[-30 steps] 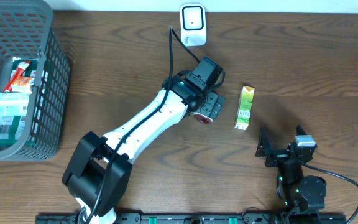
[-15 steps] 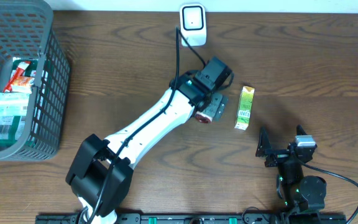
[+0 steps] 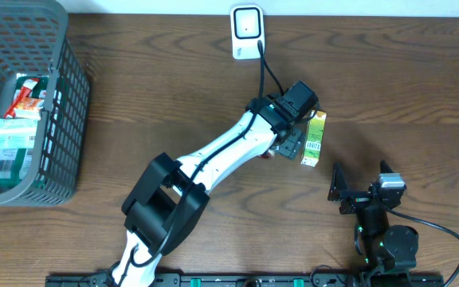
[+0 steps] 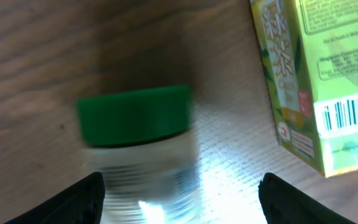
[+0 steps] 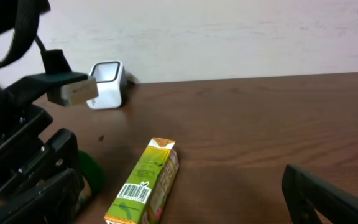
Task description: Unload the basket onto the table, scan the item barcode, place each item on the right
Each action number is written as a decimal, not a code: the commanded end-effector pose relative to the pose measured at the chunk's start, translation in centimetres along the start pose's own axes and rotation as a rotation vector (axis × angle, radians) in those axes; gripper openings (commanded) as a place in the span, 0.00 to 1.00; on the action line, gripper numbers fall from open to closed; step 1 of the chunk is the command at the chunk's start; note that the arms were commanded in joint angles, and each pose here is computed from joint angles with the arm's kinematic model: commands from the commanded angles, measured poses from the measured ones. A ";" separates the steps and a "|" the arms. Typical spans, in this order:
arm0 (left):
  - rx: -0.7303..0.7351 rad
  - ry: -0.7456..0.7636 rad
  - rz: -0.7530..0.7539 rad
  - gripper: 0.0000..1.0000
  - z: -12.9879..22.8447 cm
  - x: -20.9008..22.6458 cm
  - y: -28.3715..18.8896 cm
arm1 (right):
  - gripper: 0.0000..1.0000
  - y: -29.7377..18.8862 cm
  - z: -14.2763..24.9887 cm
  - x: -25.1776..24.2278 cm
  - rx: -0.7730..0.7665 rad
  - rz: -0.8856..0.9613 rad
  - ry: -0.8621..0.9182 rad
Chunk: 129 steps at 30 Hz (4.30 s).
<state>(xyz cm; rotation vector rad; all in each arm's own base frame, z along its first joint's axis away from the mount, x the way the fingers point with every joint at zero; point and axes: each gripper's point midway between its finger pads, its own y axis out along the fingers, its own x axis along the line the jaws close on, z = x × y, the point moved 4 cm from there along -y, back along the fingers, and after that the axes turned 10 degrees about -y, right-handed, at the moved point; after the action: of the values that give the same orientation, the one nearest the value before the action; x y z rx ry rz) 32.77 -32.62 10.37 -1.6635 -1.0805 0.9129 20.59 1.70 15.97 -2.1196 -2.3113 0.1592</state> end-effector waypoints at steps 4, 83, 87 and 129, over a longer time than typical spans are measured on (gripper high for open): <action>-0.008 -0.022 -0.066 0.78 -0.2 1.0 0.9 | 0.99 0.0 0.0 0.2 0.000 -0.008 0.011; 0.126 -0.484 0.238 0.69 -0.7 -0.7 3.1 | 0.99 0.0 0.1 0.2 0.001 -0.008 0.011; 0.153 -0.501 0.276 0.69 -0.6 -1.2 2.9 | 0.99 0.0 0.0 0.2 0.001 -0.008 0.011; 0.192 -0.473 0.273 0.70 1.0 -3.2 3.2 | 0.99 0.0 0.1 0.2 0.001 -0.008 0.011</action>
<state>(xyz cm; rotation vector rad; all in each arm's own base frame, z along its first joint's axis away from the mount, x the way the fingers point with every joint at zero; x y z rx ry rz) 32.50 -35.50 7.97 -1.4826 -1.0620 1.6515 20.59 1.71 15.96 -2.1189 -2.3115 0.1596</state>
